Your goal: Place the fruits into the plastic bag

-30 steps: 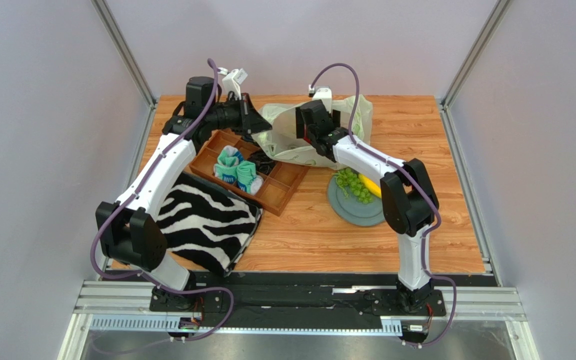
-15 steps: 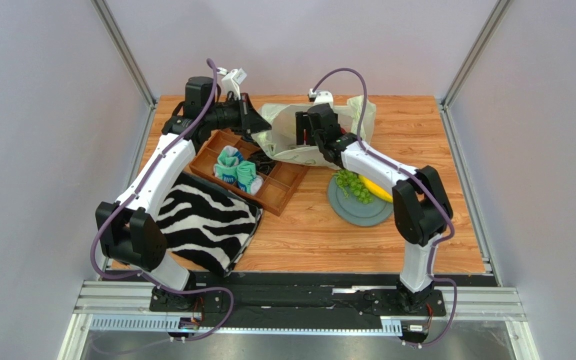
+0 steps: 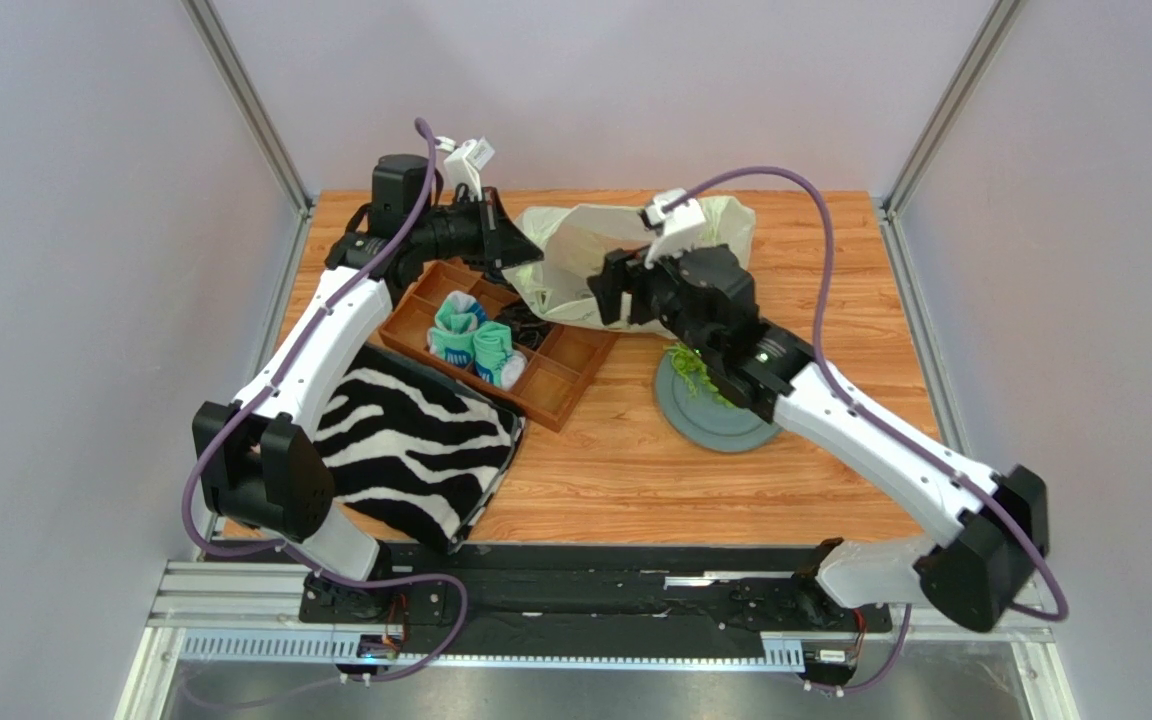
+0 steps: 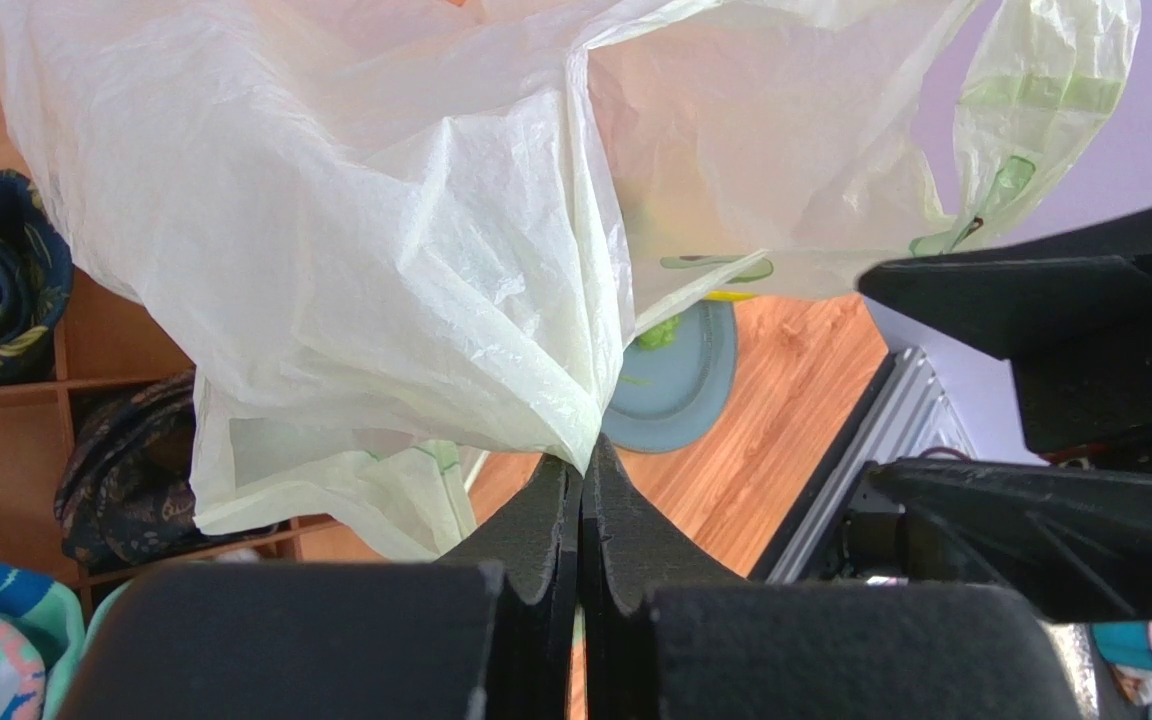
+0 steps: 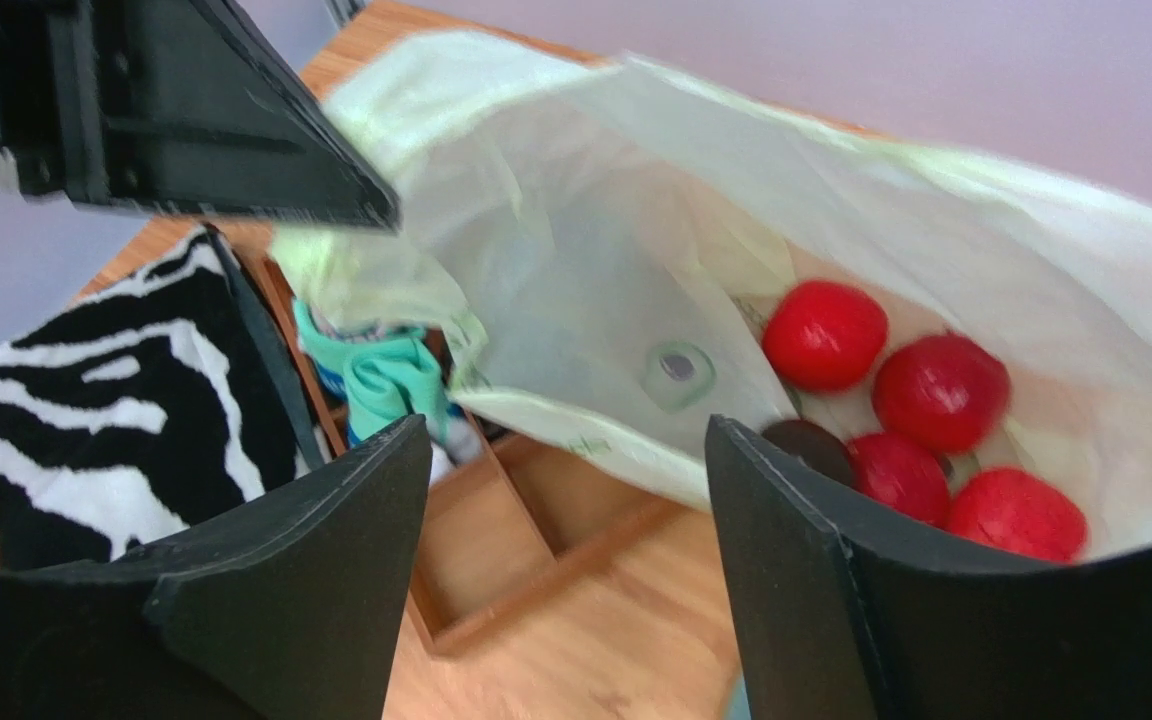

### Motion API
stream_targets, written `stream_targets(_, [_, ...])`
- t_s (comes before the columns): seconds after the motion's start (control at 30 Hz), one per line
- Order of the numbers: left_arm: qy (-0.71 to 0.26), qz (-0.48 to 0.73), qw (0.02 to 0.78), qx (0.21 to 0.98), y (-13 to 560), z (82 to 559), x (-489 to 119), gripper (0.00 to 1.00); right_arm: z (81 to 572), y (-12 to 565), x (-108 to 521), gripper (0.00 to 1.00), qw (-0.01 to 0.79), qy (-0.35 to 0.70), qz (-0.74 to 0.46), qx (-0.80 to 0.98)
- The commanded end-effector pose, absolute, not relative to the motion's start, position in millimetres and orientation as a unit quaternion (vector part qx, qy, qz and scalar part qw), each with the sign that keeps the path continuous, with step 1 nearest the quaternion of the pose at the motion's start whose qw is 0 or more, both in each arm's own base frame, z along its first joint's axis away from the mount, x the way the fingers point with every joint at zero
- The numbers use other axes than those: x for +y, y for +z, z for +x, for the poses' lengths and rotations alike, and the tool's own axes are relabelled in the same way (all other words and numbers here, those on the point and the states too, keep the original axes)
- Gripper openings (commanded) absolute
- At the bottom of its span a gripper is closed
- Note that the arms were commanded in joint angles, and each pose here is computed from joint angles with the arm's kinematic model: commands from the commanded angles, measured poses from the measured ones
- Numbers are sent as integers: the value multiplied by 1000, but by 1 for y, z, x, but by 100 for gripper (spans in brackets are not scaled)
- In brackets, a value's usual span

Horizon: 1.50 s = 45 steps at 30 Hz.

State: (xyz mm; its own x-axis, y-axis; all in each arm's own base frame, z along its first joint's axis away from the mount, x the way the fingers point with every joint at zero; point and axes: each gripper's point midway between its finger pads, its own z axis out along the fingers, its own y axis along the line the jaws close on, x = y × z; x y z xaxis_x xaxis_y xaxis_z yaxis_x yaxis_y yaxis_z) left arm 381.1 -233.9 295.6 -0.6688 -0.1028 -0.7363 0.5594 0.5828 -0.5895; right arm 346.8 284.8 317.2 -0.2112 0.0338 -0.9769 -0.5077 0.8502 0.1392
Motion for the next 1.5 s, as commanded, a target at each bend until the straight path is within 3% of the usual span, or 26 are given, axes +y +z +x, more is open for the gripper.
stream_targets(0.0, [-441, 146, 389, 795, 301, 383, -234, 0, 319, 300, 241, 70, 590, 197, -129, 772])
stream_targets(0.13, [-439, 146, 389, 796, 300, 384, -234, 0, 288, 256, 190, 62, 550, 138, -88, 819])
stream_targets(0.4, [-438, 142, 390, 798, 297, 385, -234, 0, 277, 196, 136, 61, 488, 83, -3, 869])
stream_targets(0.7, [-441, 142, 389, 796, 299, 384, -235, 0, 305, 142, 123, 54, 446, 43, 44, 893])
stream_targets(1.1, [-441, 143, 393, 794, 302, 383, -234, 0, 347, 114, 132, 44, 437, -8, 51, 898])
stream_targets(1.47, [-444, 143, 392, 793, 304, 382, -234, 0, 360, 100, 130, 41, 436, -36, 48, 898])
